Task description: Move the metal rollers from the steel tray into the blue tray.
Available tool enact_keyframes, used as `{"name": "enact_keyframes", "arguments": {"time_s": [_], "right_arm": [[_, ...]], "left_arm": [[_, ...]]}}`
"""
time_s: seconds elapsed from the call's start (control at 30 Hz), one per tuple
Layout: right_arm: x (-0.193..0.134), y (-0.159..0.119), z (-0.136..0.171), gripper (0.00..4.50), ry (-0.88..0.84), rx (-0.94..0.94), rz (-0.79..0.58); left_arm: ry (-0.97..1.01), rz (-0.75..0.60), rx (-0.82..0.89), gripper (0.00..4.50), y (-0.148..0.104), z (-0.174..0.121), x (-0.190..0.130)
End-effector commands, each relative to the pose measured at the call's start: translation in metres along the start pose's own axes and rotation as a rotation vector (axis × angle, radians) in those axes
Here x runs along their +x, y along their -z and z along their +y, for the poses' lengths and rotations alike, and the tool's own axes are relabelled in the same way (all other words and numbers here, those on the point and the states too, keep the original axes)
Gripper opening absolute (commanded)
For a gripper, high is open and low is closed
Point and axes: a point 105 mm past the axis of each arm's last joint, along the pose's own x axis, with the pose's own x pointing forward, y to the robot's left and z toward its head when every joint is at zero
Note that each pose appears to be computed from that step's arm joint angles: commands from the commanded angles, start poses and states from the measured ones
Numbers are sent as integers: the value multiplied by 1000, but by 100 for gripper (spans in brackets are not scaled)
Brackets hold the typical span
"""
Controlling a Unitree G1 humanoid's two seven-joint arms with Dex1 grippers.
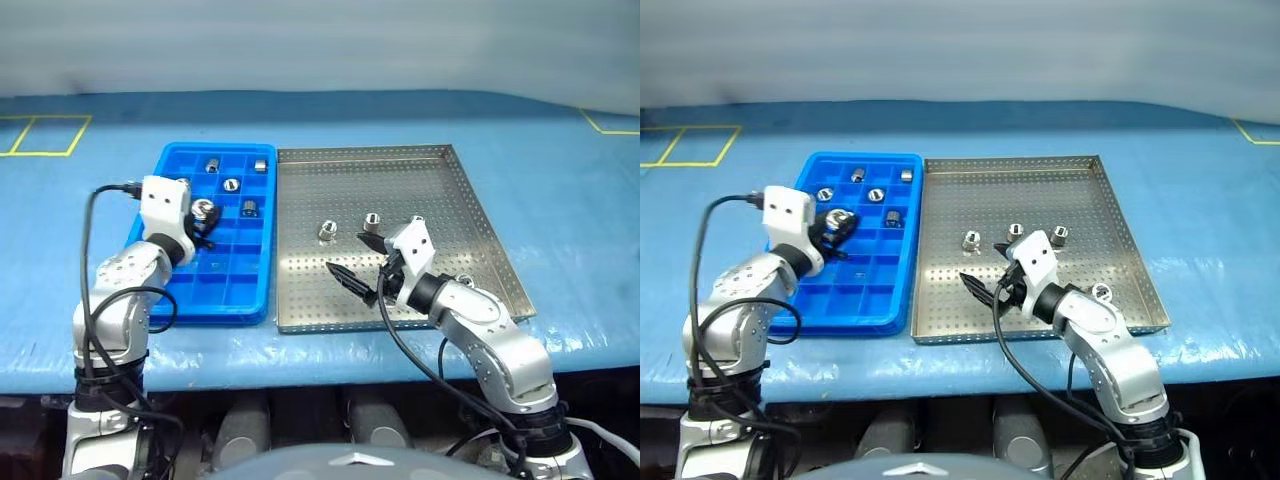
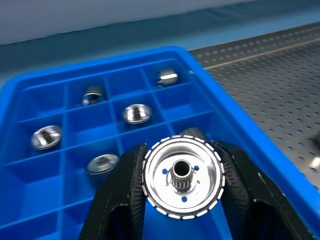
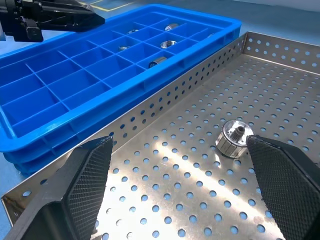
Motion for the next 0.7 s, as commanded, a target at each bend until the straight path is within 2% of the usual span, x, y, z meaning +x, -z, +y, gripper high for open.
{"name": "enact_keyframes", "arguments": {"time_s": [0.03,0.3,0.57,0.63,0.7], "right_arm": [[3,-11,-3,450,12,-21,-40],[-1,-9,-12,450,87,-12,-35],[-4,-6,-26,450,173,-2,-12],[-3,-6,-29,450,187,0,-10],[-3,-7,-29,450,189,-3,-10]], "left_arm": [[-108,-50,8,172,-11,9,5],[-249,6,32,172,5,26,8],[-319,11,84,172,8,40,5],[-341,19,90,245,10,43,5],[-368,20,84,299,10,45,6]]}}
